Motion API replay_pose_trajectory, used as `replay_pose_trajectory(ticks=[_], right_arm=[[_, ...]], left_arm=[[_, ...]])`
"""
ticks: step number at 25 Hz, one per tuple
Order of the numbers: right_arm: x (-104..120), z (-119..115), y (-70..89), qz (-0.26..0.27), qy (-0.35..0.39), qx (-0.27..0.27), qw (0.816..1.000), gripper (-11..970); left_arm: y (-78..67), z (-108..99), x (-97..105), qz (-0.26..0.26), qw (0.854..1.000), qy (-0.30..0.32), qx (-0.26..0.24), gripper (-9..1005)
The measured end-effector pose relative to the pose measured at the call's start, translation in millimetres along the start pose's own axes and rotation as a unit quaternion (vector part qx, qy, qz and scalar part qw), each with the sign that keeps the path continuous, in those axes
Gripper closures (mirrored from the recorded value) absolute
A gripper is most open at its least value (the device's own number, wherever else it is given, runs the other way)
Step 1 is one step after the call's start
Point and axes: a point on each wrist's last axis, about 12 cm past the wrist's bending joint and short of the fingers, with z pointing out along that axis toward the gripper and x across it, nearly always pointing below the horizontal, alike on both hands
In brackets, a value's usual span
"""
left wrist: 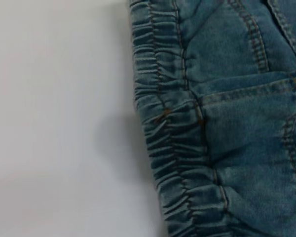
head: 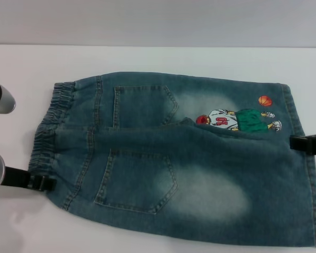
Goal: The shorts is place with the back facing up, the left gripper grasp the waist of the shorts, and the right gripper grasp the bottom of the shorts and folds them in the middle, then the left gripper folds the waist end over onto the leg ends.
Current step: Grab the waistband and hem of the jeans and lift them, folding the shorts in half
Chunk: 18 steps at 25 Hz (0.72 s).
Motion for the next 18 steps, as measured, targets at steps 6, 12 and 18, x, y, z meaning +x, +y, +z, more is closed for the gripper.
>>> replay_pose_trajectory(ticks=[6,12,18], right_arm=[[0.8,-0.1,-0.5,0.0,0.001,0.001,1.0,217],[2.1,-0.2,-1.3,0.0,0.005,0.003,1.0,217],[3.5,-0.4,-2.0,-0.001,0.011,0.005,1.0,217]], left_arm=[[-0.5,0.6,-3.5,0.002,1.0,0.007,0.002,397],[-2.4,-0.8,-4.7,0.007,1.0,0.012,0.003,671],[-5.1,-5.9,-7.3,0.008,1.0,0.002,0.004,872]])
